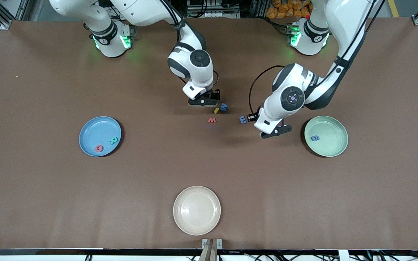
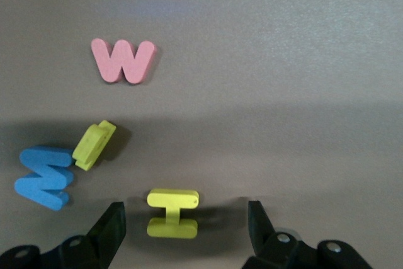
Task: Sort uppercase to blue plate, lowercase to green plate
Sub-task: 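Grasp the yellow H with the right gripper while the left gripper reaches the m, then place the yellow H on the blue plate with the right gripper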
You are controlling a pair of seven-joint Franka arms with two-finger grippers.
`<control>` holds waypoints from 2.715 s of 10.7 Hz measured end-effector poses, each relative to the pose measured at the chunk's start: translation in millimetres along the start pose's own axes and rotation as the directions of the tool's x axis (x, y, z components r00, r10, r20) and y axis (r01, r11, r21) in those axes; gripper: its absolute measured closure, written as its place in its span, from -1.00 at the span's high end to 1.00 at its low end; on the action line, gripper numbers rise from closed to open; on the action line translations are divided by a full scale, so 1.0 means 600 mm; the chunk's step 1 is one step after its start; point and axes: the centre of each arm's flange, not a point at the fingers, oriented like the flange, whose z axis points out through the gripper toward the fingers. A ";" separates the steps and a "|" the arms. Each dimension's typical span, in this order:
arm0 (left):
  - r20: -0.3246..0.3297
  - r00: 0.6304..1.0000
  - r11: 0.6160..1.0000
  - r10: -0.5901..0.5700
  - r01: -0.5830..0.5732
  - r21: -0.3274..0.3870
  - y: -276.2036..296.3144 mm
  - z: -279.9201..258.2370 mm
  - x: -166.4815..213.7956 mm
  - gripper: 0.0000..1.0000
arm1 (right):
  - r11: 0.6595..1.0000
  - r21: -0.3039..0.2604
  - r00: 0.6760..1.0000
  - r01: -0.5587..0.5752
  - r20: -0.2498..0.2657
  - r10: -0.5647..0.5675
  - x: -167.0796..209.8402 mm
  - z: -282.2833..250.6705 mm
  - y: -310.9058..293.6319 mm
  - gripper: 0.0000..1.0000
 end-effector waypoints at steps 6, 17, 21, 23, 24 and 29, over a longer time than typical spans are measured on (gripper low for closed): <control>-0.025 0.999 0.998 -0.048 0.047 -0.047 0.049 0.038 -0.035 0.03 | 1.000 0.010 1.000 0.016 -0.021 -0.015 0.004 -0.006 -0.006 -0.30; -0.006 1.000 1.000 -0.012 0.012 -0.019 0.052 0.128 -0.042 0.08 | 0.972 -0.033 0.968 0.233 0.098 -0.229 0.405 -0.228 0.575 -0.30; -0.005 1.000 1.000 0.011 -0.011 0.009 0.045 0.145 -0.051 0.09 | 0.954 -0.019 0.942 0.298 0.167 -0.291 0.415 -0.181 0.770 -0.30; -0.012 1.000 0.999 0.024 -0.023 0.023 0.040 0.150 -0.051 0.09 | 0.954 -0.012 0.936 0.299 0.200 -0.290 0.404 -0.142 0.774 -0.15; -0.016 1.000 0.999 0.026 -0.025 0.032 0.035 0.154 -0.046 0.08 | 0.954 -0.011 0.935 0.300 0.204 -0.291 0.401 -0.135 0.773 0.15; -0.020 0.999 0.999 0.028 -0.027 0.039 0.031 0.161 -0.041 0.08 | 0.967 0.017 0.951 0.255 0.176 -0.254 0.404 -0.150 0.734 1.00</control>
